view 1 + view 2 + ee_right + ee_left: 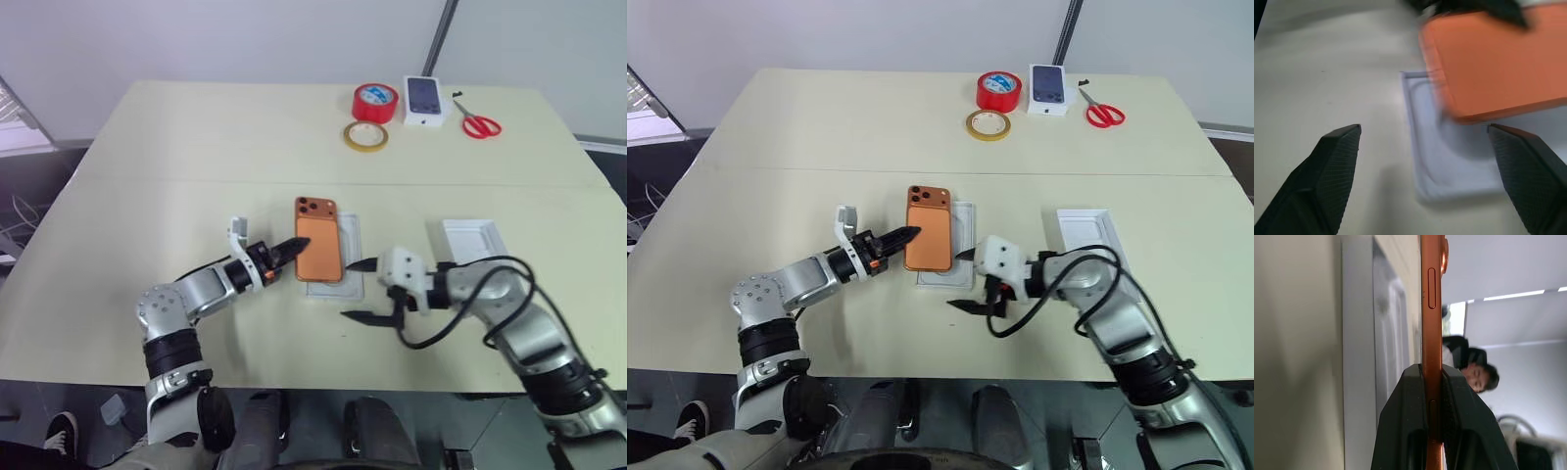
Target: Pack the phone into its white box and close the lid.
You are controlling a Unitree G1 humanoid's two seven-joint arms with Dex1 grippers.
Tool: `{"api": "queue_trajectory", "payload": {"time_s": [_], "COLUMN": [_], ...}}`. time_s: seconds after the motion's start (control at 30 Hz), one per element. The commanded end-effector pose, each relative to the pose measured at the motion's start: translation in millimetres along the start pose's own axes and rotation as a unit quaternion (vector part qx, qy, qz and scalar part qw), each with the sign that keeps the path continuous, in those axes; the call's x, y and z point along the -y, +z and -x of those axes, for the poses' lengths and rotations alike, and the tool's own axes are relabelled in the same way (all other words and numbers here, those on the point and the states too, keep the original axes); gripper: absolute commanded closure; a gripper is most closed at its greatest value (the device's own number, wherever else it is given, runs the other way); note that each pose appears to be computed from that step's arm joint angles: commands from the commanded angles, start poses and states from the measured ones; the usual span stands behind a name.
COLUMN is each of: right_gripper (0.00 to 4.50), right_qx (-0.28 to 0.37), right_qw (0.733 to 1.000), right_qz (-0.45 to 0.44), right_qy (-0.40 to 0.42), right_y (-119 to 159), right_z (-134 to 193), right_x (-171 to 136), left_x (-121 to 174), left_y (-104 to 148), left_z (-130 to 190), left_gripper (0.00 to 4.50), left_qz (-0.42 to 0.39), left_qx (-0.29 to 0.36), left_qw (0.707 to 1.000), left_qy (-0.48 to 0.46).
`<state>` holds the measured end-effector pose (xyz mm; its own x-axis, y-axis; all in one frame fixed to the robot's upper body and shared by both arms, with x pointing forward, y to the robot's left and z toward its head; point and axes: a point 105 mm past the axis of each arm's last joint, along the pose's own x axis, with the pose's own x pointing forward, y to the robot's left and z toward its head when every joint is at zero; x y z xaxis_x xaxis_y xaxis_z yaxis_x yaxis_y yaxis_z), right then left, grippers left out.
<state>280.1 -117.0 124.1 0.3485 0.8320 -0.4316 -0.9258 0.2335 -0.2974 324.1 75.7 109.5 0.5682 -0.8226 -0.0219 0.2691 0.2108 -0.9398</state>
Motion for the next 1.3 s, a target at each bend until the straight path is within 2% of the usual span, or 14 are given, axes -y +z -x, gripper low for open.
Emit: {"api": "queue_trajectory", "payload": {"time_s": [0.03, 0.2, 0.5, 0.73, 0.97, 1.07, 1.17, 1.3], "right_gripper": [0.05, 0.05, 0.00, 0.00, 0.00, 0.83, 2.41, 4.47], "right_qx": [-0.011, -0.027, -0.014, -0.016, -0.012, -0.014, -0.031, -0.061], "right_qw": [0.998, 0.995, 0.995, 0.994, 0.994, 0.991, 0.988, 0.985], "right_qz": [0.003, 0.011, 0.017, 0.022, 0.028, 0.034, 0.050, 0.072], "right_qy": [-0.060, -0.094, -0.096, -0.102, -0.103, -0.127, -0.140, -0.143], "right_y": [-7.3, -16.6, -14.4, -15.2, -14.6, -14.6, -20.8, -33.3], "right_z": [29.6, 45.1, 35.7, 34.8, 27.1, 25.3, 21.9, 17.5], "right_x": [28.2, 45.5, 42.6, 45.8, 49.1, 59.4, 64.7, 65.8], "left_x": [15.3, 13.4, 9.4, 17.6, 29.1, 20.2, 13.2, 1.8], "left_y": [-1.0, -9.0, -14.3, -10.5, 12.0, 26.0, 37.8, 37.0], "left_z": [-6.3, -10.4, -14.4, -1.3, 8.3, 9.6, 12.1, 13.5], "left_gripper": [4.50, 4.50, 0.12, 0.12, 0.12, 0.92, 2.45, 4.48], "left_qz": [-0.014, -0.011, -0.027, -0.086, -0.163, -0.231, -0.379, -0.437], "left_qx": [-0.002, -0.023, -0.036, -0.050, -0.021, 0.001, -0.003, -0.033], "left_qw": [0.999, 0.999, 0.999, 0.995, 0.986, 0.971, 0.919, 0.890], "left_qy": [-0.036, -0.035, -0.019, -0.010, 0.000, 0.055, 0.107, 0.122]}}
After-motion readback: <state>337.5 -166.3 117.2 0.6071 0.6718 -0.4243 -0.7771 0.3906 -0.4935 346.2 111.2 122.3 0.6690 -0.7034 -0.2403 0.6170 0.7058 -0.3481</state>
